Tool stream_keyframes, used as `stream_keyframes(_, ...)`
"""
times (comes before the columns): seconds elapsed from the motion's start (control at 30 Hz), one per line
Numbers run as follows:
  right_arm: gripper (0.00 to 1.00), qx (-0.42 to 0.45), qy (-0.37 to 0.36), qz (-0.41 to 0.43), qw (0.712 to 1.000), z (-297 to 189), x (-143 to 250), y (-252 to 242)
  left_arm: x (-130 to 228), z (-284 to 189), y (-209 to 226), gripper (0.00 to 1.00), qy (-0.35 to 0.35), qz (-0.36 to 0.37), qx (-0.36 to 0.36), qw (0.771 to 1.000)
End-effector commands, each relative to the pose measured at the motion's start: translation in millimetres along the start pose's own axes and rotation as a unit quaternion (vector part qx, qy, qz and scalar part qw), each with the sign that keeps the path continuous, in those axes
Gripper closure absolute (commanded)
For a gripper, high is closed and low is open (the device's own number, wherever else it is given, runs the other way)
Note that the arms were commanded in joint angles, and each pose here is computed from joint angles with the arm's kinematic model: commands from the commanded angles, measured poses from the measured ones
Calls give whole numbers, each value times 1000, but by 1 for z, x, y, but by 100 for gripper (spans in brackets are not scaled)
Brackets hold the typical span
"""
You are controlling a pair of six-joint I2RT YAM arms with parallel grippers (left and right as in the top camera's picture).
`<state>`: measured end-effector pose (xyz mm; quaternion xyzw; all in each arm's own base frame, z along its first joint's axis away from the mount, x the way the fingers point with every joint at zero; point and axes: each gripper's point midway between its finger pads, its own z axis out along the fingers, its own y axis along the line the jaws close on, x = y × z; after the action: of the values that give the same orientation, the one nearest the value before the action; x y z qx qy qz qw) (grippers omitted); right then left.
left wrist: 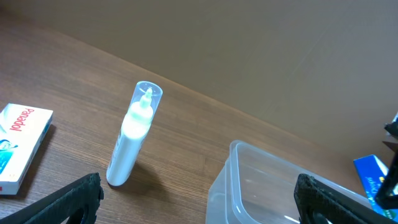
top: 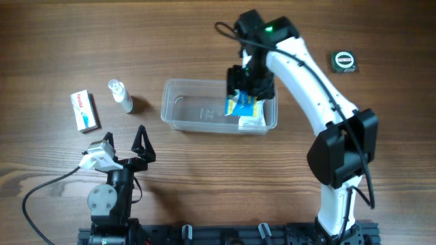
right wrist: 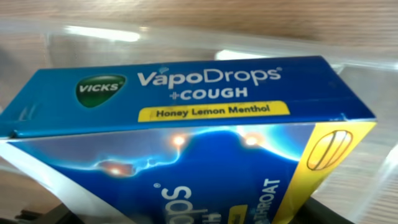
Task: Pack container
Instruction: 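Carry the Vicks box into the container beside the Hansaplast box, release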
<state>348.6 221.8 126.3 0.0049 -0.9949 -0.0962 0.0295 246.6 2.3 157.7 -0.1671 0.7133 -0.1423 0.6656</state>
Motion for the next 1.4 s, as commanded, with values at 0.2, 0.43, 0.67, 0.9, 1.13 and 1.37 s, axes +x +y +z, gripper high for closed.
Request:
stream_keyframes(0.2, 27, 6, -47, 35, 998, 0, -1, 35, -1, 0, 3, 0, -5, 10, -6, 1000)
stream_keyframes(0.43, 27, 31, -27, 26, 999, 20, 2, 25, -1, 0, 3, 0, -5, 10, -6, 1000)
stream_keyframes(0.67, 27, 37, -8, 27, 999, 21, 11, 22, -1, 0, 3, 0, -5, 10, -6, 1000)
stream_keyframes(0.9, 27, 43, -2, 28, 999, 31, 8, 21, -1, 0, 3, 0, -5, 10, -6, 1000)
stream_keyframes(1.13, 27, 43, -1, 16, 999, 33, 8, 21, -1, 0, 3, 0, -5, 10, -6, 1000)
stream_keyframes(1.37, 23, 44, -1, 15, 999, 33, 8, 21, -1, 0, 3, 0, -5, 10, -6, 1000)
